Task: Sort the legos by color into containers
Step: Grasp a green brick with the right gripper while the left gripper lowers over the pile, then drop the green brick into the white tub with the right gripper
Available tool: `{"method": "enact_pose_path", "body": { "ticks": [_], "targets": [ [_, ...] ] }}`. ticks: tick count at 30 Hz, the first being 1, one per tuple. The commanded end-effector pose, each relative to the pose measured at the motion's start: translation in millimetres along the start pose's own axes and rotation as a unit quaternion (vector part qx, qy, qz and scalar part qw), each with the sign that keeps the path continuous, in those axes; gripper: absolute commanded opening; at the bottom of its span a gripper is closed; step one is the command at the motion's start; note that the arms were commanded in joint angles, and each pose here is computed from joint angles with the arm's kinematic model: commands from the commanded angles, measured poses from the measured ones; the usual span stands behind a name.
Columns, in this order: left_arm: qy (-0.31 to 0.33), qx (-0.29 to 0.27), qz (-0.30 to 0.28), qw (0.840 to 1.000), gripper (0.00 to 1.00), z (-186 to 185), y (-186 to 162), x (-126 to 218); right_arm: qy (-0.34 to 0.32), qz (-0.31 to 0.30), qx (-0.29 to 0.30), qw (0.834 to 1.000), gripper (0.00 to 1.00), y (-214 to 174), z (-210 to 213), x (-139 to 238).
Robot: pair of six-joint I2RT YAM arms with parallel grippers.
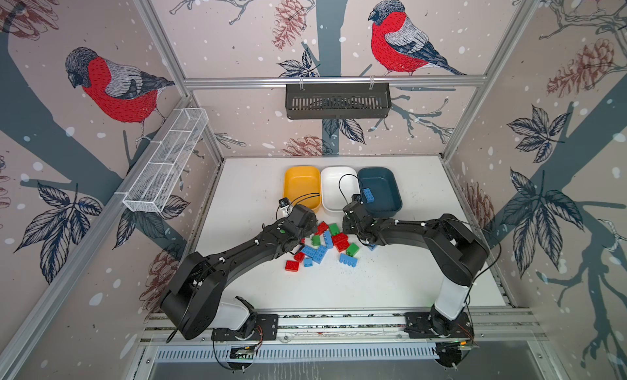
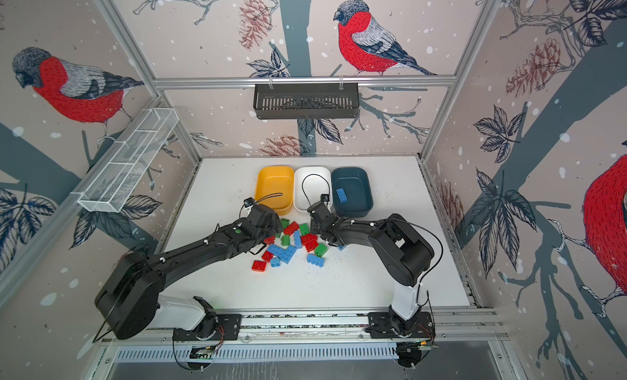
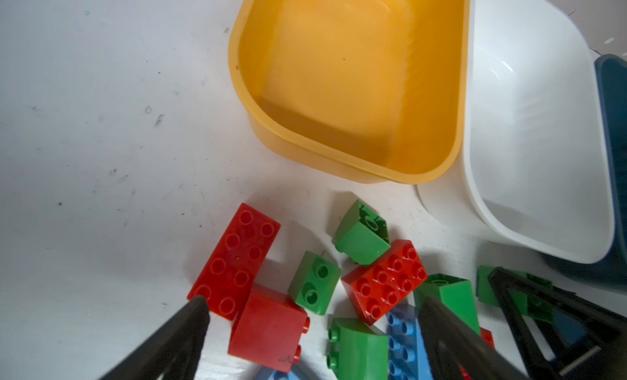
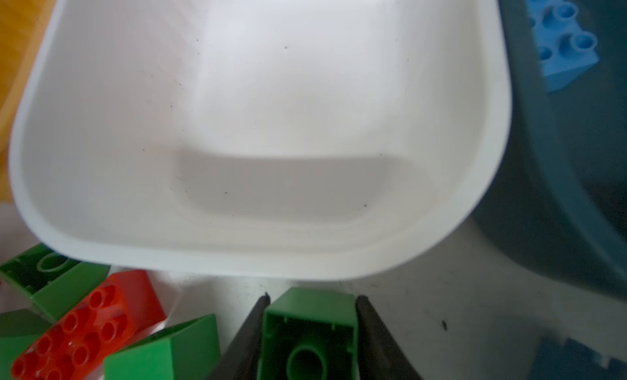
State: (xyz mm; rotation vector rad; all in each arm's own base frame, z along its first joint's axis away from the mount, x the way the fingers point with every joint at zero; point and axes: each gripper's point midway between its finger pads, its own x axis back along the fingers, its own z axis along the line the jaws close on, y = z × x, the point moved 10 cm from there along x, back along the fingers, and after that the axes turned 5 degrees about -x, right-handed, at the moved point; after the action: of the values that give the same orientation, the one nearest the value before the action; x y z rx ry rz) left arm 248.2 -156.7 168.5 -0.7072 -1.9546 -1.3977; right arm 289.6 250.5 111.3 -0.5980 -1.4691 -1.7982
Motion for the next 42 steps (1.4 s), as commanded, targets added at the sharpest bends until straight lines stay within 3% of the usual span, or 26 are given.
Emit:
{"method": "enact_pose_path", "body": {
  "ticks": [1,10,16,23,29,32,37,42],
  "targets": [
    [0.023,-0.008,-0.003,1.0,0.97,7,0,0,-0.001,-0.008,0.018,1.0,0.34,3,3,4],
    [0.026,-0.007,0.004,1.0,0.97,8,-1,-5,0.038,-0.029,0.054,0.997,0.25,2,3,29],
    [0.029,-0.001,0.006,1.0,0.97,10,-1,-7,0.112,-0.079,0.075,0.988,0.24,11,11,56],
    [0.025,0.0,0.011,1.0,0.97,9,-1,-11,0.127,-0.137,0.049,0.981,0.24,43,25,63],
    [-0.016,-0.026,0.006,1.0,0.97,-6,2,-6,0.122,-0.127,-0.002,0.984,0.27,71,32,36],
    [-0.031,-0.039,0.004,0.999,0.97,-13,1,-3,0.103,-0.112,-0.008,0.988,0.34,84,34,24],
    [-0.033,-0.061,0.006,0.998,0.97,-21,-6,-1,0.099,-0.11,0.0,0.989,0.62,89,30,36],
    [-0.037,-0.09,0.018,0.995,0.97,-31,-12,-3,0.091,-0.094,0.007,0.991,0.7,68,7,64]
  ]
}}
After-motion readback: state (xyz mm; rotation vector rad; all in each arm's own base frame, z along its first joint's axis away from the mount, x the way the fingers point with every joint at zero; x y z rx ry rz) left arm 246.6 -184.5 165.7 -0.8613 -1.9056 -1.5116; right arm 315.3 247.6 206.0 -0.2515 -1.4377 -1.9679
